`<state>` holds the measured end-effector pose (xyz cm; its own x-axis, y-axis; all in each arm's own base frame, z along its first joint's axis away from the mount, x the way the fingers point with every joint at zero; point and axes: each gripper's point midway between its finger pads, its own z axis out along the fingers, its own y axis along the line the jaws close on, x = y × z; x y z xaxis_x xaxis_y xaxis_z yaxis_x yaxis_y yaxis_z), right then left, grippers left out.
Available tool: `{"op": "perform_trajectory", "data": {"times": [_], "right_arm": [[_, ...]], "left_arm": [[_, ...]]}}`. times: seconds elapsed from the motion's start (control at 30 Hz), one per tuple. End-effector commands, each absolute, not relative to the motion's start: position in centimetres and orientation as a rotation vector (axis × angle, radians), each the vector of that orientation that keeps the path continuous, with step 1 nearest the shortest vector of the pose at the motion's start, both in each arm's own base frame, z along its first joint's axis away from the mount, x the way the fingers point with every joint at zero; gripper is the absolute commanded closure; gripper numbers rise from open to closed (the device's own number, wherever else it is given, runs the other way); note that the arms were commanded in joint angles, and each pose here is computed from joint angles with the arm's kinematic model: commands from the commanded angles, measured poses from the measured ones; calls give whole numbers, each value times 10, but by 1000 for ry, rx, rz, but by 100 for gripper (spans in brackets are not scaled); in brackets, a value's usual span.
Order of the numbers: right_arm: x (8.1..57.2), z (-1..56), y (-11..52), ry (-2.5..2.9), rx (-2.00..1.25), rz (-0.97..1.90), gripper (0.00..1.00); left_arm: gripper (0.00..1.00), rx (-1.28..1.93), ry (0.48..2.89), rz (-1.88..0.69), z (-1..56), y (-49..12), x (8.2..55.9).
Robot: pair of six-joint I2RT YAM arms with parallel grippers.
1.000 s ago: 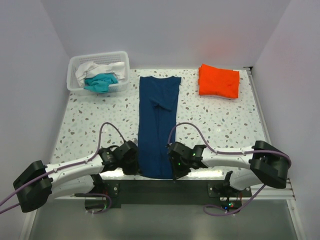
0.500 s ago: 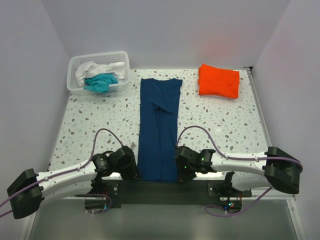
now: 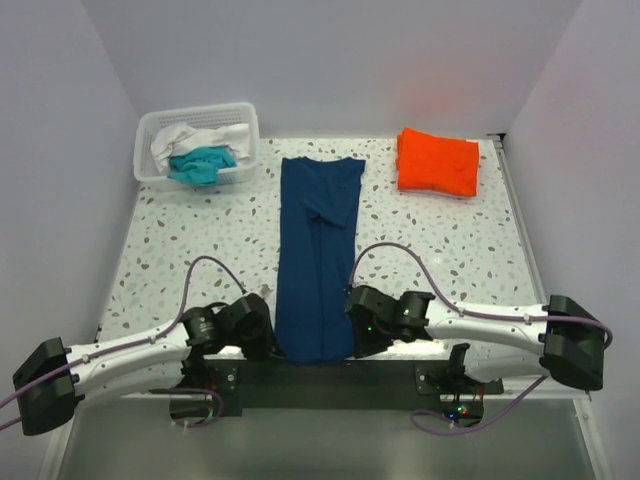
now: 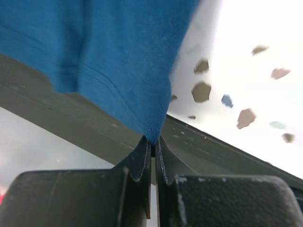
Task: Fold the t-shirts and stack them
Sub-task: Fold the tshirt
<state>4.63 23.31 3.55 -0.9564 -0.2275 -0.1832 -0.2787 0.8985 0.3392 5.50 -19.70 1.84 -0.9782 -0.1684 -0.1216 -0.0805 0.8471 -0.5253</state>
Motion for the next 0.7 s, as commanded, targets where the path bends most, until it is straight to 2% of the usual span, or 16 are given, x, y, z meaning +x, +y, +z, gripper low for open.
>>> {"op": "perform_trajectory", "data": {"times": [0.0,0.3,0.67], "right_arm": [[76,64,229,2785,-454,425,100],[150,106,249,2608,-402,430,100],[222,123,255,2526,-322,454,100]], "left_arm": [[100,-231,2798,-789,40,-206,72],[100,-231,2556,-626,102,-220,145],[100,-206,2436,-550,127,-225,239]]}}
